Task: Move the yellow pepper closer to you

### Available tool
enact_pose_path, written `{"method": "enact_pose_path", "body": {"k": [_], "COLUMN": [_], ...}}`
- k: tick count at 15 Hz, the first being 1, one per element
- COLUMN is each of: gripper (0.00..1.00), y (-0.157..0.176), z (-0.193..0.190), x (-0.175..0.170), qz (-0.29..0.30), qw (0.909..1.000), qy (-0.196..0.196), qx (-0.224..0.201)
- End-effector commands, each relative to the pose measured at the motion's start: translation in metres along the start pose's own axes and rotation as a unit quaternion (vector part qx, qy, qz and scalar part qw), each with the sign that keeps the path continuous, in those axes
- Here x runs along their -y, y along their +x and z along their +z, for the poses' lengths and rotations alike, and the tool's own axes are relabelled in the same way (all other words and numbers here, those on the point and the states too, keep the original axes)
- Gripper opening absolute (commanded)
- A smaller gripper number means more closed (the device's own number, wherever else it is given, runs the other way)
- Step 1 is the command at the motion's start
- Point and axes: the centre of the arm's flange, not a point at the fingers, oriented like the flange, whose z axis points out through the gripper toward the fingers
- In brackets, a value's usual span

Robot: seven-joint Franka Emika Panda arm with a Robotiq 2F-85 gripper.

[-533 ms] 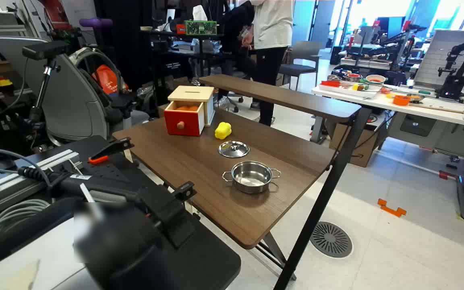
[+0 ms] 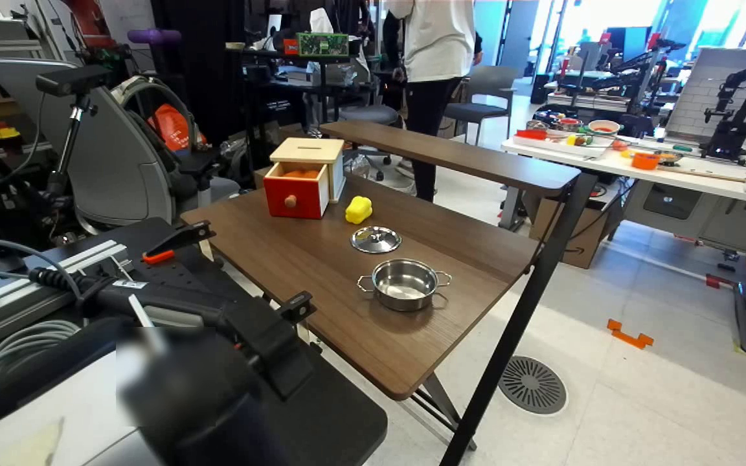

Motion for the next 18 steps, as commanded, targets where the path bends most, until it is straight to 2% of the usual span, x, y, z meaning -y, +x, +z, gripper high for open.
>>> {"method": "enact_pose_path", "body": {"k": [1,11,18], "gripper": [1.00,1.00,1.00], "y": [0.000,0.000,0.055], "z": [0.000,0.000,0.065], "x": [0.000,0.000,0.048], "qz": [0.000,0.000,0.048], "qw": [1.0000,1.0000,0.9975], "qy": [0.000,0.000,0.017], "qx": [0.000,0.000,-0.048]}}
